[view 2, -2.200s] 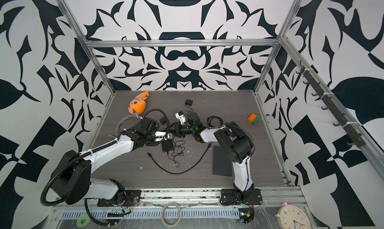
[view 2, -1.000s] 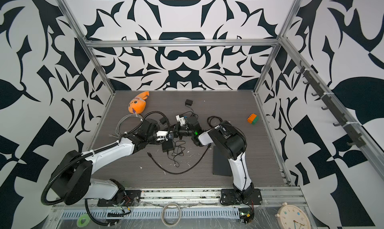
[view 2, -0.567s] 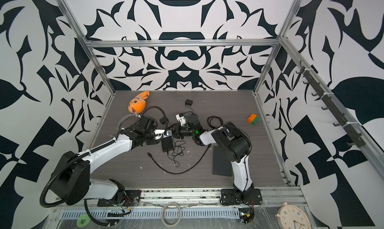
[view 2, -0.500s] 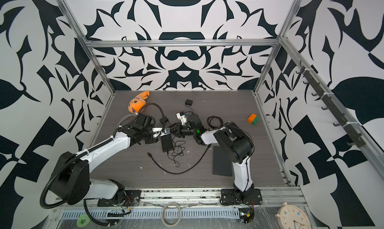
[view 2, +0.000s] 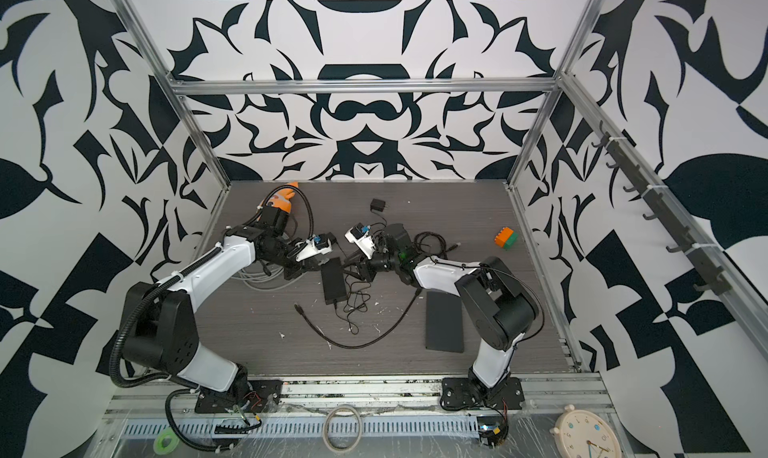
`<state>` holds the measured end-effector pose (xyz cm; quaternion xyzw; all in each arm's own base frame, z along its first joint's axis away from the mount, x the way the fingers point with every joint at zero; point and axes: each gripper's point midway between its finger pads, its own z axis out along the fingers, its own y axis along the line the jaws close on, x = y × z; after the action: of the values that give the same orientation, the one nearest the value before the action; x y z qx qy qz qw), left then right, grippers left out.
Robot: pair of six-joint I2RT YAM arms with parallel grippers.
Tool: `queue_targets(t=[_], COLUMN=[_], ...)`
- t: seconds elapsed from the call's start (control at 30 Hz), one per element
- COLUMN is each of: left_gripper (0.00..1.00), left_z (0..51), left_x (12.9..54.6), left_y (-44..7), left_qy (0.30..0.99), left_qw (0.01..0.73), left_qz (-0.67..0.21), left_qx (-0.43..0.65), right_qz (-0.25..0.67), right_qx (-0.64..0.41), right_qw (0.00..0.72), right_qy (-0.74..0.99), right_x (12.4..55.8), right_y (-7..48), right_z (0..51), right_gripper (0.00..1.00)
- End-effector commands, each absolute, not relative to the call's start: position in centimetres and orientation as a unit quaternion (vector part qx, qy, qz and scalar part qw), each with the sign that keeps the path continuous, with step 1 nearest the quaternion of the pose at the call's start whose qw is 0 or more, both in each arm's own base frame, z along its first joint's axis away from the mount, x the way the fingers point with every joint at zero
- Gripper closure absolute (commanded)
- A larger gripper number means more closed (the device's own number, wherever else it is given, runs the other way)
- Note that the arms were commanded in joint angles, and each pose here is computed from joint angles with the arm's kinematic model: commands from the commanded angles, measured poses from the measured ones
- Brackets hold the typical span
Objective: Insert the plug into the switch port
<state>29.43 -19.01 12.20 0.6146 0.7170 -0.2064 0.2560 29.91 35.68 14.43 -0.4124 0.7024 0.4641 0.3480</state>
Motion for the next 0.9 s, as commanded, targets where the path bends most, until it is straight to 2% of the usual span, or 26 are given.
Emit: queue_targets(t=[0.0,0.5,0.87], left_gripper=[1.0,1.0,1.0], left_z=[12.6,12.7,12.7], left_x=[27.5,27.6,27.6], left_y=[-19.7,-19.4,-19.5], left_qy=[0.708,0.713,0.714], left_qw=[0.236,0.236,0.24], left_qz=[-0.259,-0.254,-0.253], left_qx=[0.613,0.609,0.607], right_qz=[0.442,0.512,0.52], right_qx=[-0.474,-0.491,-0.491], right_qw=[0.408,0.415,0.408], right_qy=[0.643,0.569,0.567], right_x=[30.3,29.7,29.6], right_y=[36.4,39.1,40.2], right_z=[16.1,19.6,20.4], right_gripper=[0.6,0.58,0.59])
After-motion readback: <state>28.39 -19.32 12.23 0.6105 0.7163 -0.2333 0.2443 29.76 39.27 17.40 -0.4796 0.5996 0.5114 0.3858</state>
